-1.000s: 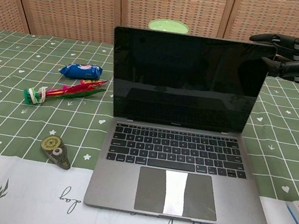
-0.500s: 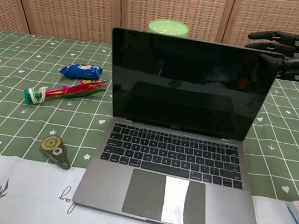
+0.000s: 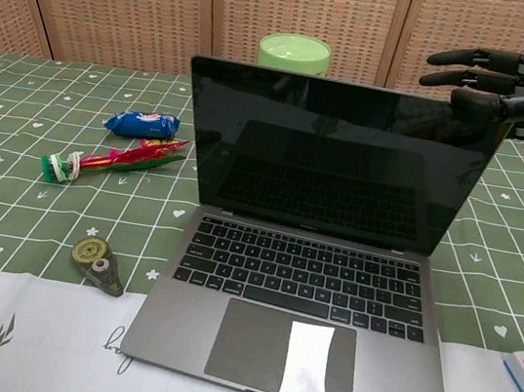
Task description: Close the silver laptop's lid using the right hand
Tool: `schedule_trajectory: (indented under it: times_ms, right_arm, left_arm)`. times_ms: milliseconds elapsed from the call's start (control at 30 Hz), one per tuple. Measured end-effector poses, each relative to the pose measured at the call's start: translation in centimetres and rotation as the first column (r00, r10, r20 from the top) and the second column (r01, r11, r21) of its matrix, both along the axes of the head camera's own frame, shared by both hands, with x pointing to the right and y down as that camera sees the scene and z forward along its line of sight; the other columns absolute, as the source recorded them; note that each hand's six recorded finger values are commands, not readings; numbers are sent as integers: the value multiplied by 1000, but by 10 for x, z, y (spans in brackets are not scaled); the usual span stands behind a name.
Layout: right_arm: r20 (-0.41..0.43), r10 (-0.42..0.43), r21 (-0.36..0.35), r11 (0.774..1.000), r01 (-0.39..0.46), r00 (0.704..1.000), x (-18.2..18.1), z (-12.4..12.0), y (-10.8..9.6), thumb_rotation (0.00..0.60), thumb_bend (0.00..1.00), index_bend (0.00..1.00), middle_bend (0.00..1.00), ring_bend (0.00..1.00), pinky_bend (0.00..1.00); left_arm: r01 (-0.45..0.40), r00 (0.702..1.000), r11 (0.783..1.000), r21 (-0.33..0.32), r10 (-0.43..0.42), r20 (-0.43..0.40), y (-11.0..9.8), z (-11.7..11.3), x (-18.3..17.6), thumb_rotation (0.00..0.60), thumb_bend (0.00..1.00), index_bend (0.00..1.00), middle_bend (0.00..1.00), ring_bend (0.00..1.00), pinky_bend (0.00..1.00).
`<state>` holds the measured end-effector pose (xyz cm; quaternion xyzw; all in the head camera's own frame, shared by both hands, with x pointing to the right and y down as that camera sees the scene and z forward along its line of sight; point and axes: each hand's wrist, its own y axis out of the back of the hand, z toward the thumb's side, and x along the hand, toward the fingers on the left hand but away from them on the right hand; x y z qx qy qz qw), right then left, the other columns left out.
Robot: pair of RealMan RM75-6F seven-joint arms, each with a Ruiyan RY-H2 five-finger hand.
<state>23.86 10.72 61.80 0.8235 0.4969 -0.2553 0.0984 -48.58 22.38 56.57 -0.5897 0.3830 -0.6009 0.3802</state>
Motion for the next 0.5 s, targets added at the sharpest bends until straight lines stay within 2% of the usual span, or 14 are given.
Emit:
schedule_trajectory:
  times_ms: [500]
  right_arm:
    - [45, -71, -95, 993, 75, 996, -15, -4, 20, 600, 611, 265, 291, 390, 530]
  left_arm:
    - [-2, 1000, 1000, 0, 2, -3, 0, -1, 1, 600, 47, 0, 0, 0, 0]
